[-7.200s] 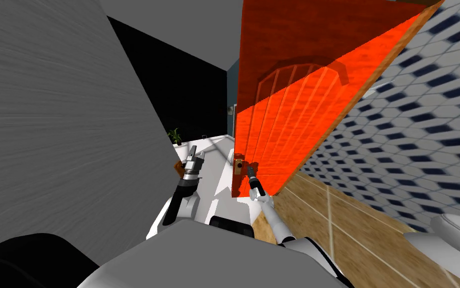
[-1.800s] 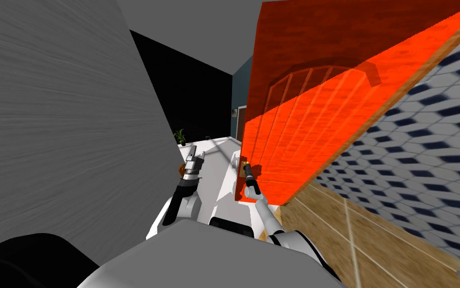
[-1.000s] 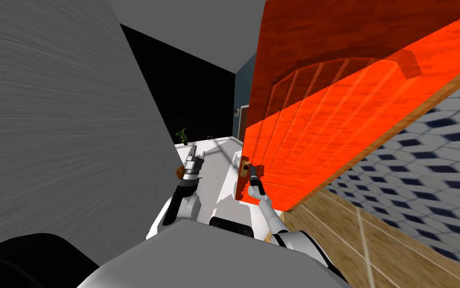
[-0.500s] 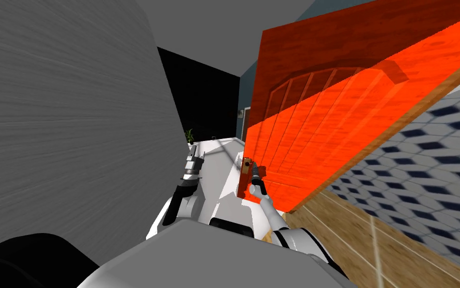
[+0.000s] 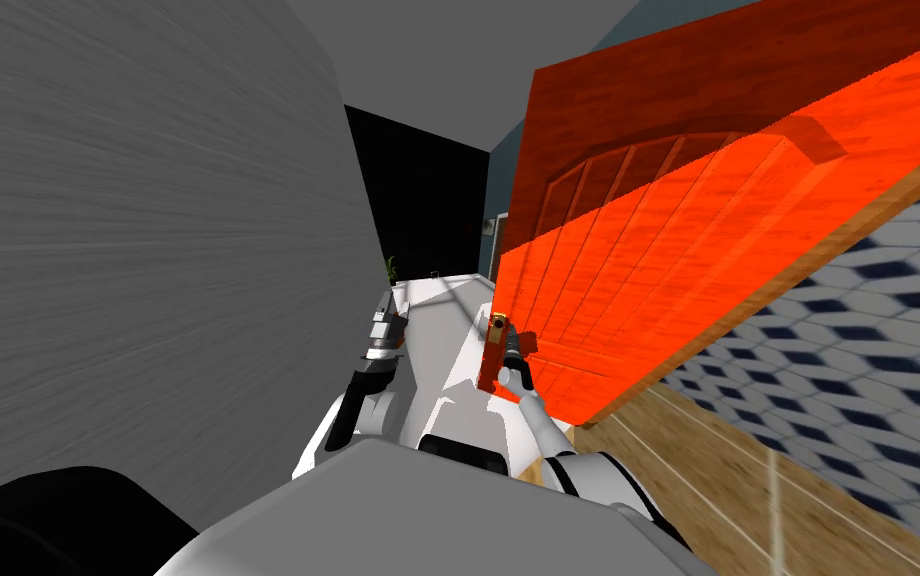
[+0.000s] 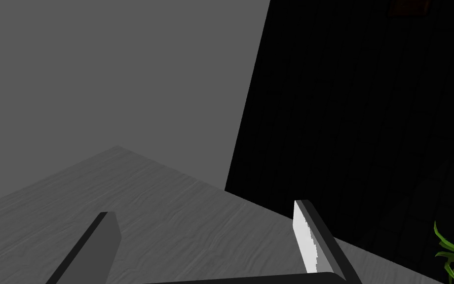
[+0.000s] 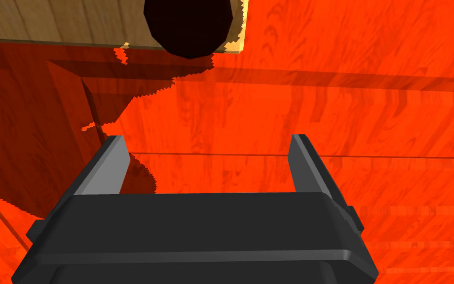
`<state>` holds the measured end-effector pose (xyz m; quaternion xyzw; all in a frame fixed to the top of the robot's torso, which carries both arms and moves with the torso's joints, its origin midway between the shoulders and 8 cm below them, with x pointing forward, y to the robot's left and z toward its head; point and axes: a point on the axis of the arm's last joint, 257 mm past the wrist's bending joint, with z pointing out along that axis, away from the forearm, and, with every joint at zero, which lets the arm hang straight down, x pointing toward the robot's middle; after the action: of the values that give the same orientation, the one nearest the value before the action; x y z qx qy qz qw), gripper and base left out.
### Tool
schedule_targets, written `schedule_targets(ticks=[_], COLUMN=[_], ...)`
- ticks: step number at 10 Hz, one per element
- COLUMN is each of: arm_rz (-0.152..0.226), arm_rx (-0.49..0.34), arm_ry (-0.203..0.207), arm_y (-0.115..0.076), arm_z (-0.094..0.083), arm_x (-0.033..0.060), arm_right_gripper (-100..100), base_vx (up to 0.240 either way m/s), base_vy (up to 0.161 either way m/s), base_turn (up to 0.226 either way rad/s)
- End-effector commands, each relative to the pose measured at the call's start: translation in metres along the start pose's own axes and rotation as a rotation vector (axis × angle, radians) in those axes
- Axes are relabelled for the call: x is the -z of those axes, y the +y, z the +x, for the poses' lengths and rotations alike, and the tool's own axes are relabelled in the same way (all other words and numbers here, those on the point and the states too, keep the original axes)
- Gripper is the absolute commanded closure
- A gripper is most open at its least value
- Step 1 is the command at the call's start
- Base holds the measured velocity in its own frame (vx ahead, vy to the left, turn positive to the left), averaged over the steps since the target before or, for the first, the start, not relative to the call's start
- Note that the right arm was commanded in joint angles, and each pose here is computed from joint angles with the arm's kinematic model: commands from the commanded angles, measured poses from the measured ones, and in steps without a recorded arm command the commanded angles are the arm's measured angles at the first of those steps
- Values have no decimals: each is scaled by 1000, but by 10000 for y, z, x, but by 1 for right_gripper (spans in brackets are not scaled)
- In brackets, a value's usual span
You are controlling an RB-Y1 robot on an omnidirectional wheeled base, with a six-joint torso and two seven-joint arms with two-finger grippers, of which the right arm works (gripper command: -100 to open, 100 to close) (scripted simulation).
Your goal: Push the door open
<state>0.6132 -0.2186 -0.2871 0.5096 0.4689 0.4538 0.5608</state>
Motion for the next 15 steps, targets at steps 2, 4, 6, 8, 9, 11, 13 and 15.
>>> schedule_targets(ticks=[2,4,6,8,9,11,13,15], arm_rz=[5,11,22,37,44,31,22,20], arm_rx=[-7,-16,-32,-52,-61,-34,-13,-12], arm_ry=[-30,-50,-74,-94,-99,-110,-126,-131], arm_y=[-7,-18,-40,-68,-80,-64,-49,-51], arm_z=[-33,-33,-1,72,114,-81,-273,-324], arm_x=[0,8,30,64,82,24,-17,-23], arm_right_gripper=[-100,-100,-100,-100,-100,-100,-100,-100], base_vx=[-102,-95,-118,-112,-108,8,203,230], base_vy=[-16,-5,-8,9,18,-6,-56,-46], base_turn=[124,105,149,125,104,12,26,27])
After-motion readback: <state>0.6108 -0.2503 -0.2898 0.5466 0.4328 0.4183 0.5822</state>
